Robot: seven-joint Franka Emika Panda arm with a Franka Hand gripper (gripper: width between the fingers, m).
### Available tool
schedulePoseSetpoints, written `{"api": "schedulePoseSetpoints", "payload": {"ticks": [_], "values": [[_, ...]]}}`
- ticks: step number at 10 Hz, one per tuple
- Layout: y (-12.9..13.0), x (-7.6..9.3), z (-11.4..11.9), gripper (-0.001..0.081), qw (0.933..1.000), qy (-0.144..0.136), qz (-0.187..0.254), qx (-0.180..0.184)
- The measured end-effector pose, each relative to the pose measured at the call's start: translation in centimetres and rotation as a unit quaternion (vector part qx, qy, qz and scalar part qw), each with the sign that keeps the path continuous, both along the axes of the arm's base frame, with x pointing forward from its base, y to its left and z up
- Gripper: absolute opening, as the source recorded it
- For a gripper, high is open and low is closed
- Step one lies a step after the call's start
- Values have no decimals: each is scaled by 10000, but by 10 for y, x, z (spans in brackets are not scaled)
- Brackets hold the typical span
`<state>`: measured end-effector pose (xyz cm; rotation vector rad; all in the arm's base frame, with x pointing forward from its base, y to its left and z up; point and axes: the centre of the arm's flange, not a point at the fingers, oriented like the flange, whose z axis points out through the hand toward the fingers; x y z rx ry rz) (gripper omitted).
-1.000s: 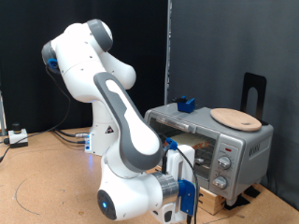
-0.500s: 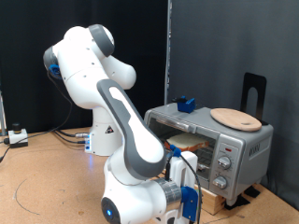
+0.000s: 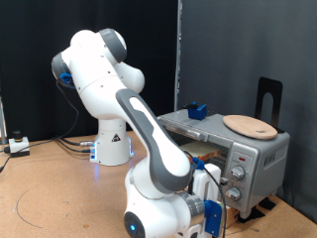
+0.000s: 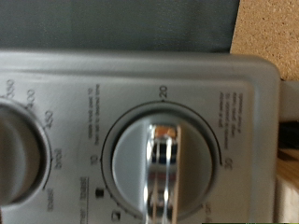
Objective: Make a piece of toast with the oven
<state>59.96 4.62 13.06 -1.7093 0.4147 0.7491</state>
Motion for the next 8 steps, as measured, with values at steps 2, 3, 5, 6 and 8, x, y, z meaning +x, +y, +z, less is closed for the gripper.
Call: {"api": "schedulePoseSetpoints", "payload": {"ticks": [2,3,5,6,8], "values": [[12,1,3,807,10000,-17,31,62],[16,1,4,807,9999,-13,25,102],[21,2,6,690,9999,-2,13,135],[22,2,5,690,9999,1,-1,134],[23,2,5,371,9999,2,-12,122]]}}
